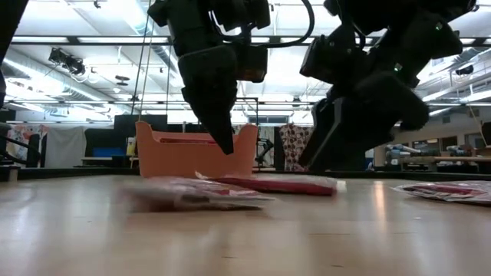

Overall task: Sort popcorn bags into baskets
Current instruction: Put the red popcorn bag into the orange bin

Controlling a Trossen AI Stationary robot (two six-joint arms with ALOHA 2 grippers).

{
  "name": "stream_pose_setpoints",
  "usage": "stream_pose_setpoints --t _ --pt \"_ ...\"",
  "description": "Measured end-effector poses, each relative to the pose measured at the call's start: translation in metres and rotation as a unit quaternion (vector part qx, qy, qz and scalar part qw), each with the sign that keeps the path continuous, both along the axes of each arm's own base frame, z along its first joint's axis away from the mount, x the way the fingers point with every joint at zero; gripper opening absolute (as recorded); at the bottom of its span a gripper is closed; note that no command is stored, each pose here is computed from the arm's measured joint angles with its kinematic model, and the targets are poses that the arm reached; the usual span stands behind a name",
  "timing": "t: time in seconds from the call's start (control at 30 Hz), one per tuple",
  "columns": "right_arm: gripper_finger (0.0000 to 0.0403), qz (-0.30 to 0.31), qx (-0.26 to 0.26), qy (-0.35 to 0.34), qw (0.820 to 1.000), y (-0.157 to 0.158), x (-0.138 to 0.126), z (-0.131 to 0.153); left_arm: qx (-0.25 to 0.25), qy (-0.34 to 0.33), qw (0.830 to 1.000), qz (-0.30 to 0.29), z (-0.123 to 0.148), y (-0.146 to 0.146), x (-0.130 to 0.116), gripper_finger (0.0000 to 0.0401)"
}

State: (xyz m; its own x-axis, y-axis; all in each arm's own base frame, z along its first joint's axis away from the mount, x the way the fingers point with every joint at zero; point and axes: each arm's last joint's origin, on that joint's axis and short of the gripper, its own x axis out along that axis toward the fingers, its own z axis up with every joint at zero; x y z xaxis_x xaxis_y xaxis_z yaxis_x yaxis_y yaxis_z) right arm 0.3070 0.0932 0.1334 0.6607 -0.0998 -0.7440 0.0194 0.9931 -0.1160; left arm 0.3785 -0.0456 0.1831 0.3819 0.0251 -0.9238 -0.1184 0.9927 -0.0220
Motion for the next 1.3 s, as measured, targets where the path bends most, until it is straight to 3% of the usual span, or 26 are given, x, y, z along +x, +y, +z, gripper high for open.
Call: stream_pose_setpoints --t 0.2,0.37,0.57,0.7,0.87,1.3 --pt "0.0254 0.000 -0.066 -0.010 0.998 -0.003 0.000 0.003 -0.011 0.000 1.000 0.002 0.000 -0.001 0.000 0.0000" --pt "0.0220 0.023 -0.057 -0.002 0.998 -0.003 0.001 0.001 -0.005 0.000 1.000 -0.011 0.000 -0.001 0.000 0.0012" --pt "0.0215 0.046 -0.053 0.012 0.997 -0.002 -0.001 0.000 0.058 -0.006 0.995 -0.086 -0.004 -0.010 0.002 0.0086" --pt "0.0220 0.035 -0.059 0.021 0.997 -0.002 -0.003 -0.001 0.117 -0.036 0.987 -0.101 -0.006 -0.017 0.009 0.0146" --pt "0.0219 -0.002 -0.056 0.038 0.998 -0.006 -0.008 0.001 0.132 -0.045 0.983 -0.123 -0.010 -0.018 0.013 0.0198" --pt "0.0217 -0.040 -0.091 0.024 0.995 -0.016 -0.032 0.045 0.161 -0.040 0.973 -0.162 -0.029 -0.028 0.019 0.0197"
